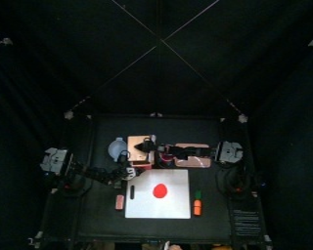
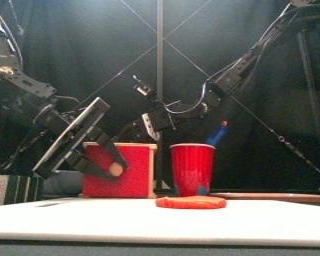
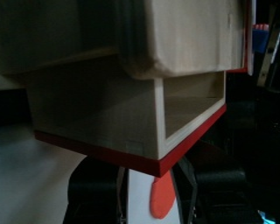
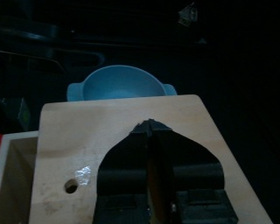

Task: Get the cutter from the drawer then cut the dough then place the extra dough in the bowl
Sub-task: Open the drawer

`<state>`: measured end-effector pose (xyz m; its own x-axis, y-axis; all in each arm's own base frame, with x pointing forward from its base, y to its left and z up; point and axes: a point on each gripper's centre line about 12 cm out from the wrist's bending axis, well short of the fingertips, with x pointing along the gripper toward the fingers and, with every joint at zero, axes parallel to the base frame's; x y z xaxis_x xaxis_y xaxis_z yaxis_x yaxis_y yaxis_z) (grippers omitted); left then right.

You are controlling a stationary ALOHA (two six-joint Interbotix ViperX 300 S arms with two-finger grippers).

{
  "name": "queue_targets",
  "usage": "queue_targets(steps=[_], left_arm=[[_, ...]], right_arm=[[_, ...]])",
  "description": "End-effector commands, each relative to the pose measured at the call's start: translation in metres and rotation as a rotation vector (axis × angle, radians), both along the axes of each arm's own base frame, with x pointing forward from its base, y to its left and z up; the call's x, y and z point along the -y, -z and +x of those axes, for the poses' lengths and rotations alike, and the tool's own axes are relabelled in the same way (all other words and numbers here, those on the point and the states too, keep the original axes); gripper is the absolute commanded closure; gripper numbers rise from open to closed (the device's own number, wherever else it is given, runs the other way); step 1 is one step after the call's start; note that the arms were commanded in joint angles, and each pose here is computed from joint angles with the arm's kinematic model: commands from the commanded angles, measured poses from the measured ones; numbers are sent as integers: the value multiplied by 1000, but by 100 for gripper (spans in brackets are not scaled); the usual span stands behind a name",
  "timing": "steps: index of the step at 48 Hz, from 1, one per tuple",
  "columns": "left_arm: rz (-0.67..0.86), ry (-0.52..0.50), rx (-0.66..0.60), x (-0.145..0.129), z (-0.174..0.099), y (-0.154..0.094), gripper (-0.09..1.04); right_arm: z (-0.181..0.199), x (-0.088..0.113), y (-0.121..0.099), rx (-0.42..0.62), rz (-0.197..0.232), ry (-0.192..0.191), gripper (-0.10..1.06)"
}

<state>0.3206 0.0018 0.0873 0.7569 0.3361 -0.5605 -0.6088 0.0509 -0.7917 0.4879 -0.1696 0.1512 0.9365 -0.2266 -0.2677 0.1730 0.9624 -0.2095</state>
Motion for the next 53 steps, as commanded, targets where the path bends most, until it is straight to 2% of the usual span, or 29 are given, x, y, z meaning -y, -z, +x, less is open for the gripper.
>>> queue_targets(steps=[1, 24, 39, 53], left_arm=[[-14, 54, -4, 16, 3, -1, 39], [-34, 115, 20, 35, 17, -11, 39], [-71, 160, -23, 49, 14, -5, 38], [-70, 164, -28, 50, 14, -3, 38]], right_arm=[[-3, 10, 1, -16, -3, 22, 101], [2, 18, 14, -58, 4, 37, 101], [1, 18, 15, -63, 4, 37, 101], [2, 18, 15, -64, 1, 34, 101]])
